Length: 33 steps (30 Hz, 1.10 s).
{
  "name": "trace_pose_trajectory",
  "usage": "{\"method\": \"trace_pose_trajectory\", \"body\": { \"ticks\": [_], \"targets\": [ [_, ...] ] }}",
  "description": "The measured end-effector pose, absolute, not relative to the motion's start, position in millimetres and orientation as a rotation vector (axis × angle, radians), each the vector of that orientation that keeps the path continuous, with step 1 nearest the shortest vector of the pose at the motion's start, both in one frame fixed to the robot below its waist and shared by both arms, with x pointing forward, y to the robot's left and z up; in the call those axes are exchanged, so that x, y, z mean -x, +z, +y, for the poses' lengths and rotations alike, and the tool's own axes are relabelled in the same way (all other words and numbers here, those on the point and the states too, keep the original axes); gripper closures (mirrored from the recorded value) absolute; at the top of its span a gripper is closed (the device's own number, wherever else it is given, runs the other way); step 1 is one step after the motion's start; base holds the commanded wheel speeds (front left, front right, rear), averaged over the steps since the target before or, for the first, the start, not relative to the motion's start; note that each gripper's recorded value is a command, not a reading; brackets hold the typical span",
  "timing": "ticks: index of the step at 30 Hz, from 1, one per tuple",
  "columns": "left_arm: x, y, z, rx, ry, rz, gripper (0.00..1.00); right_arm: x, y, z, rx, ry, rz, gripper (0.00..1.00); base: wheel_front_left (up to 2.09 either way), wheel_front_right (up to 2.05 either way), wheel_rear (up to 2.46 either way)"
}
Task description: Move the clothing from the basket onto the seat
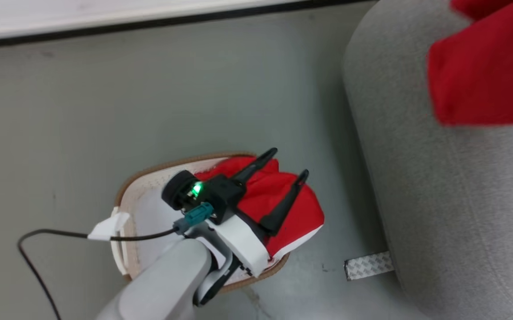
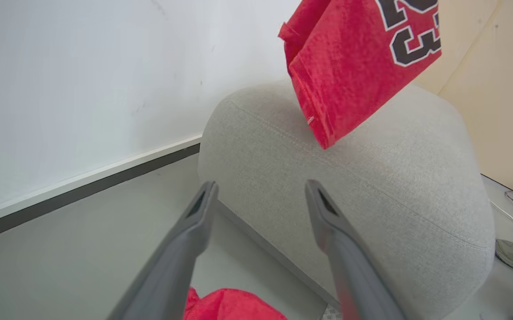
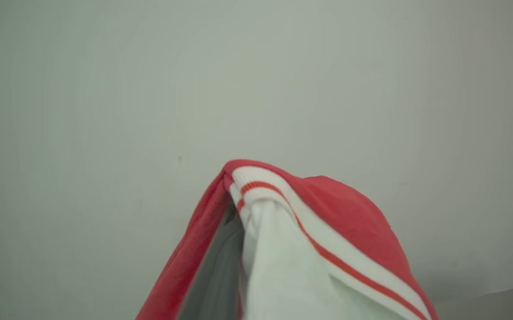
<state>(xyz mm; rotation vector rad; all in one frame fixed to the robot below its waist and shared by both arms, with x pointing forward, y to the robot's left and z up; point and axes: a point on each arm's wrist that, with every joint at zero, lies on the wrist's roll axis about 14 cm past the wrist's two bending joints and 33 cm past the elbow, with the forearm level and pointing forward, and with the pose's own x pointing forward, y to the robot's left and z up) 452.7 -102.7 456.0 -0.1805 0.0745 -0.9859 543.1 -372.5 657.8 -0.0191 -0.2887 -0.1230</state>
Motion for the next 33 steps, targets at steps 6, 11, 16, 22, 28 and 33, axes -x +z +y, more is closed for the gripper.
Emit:
{"method": "trace_pose_trajectory", "body": {
  "ticks": [6, 11, 16, 22, 28, 33],
  "targets": [
    [-465.2, 436.6, -85.3, 0.179, -0.939, 0.112, 0.00, -560.0, 656.7, -421.8, 0.127, -0.260, -0.276, 1.00, 0.00, 0.00, 0.00],
    [-474.7, 431.4, -73.3, 0.174, -0.904, 0.116, 0.00, -569.2, 580.7, -433.1, 0.193, -0.298, -0.039, 1.00, 0.00, 0.00, 0.00],
    [-477.1, 424.2, -67.2, 0.179, -0.885, 0.131, 0.00, -569.8, 496.8, -423.3, 0.127, -0.316, 0.187, 1.00, 0.00, 0.00, 0.00],
    [-480.6, 414.2, -60.6, 0.178, -0.864, 0.152, 0.00, -558.8, 415.2, -401.8, 0.057, -0.303, 0.472, 1.00, 0.00, 0.00, 0.00],
    [-482.1, 418.8, -58.0, 0.174, -0.853, 0.141, 0.00, -552.5, 405.9, -394.3, 0.053, -0.286, 0.568, 0.51, 0.00, 0.00, 0.00],
    [-477.4, 429.9, -60.8, 0.169, -0.860, 0.119, 0.00, -539.9, 408.1, -386.1, 0.062, -0.260, 0.626, 0.00, 0.00, 0.00, 0.00]
  ]
}}
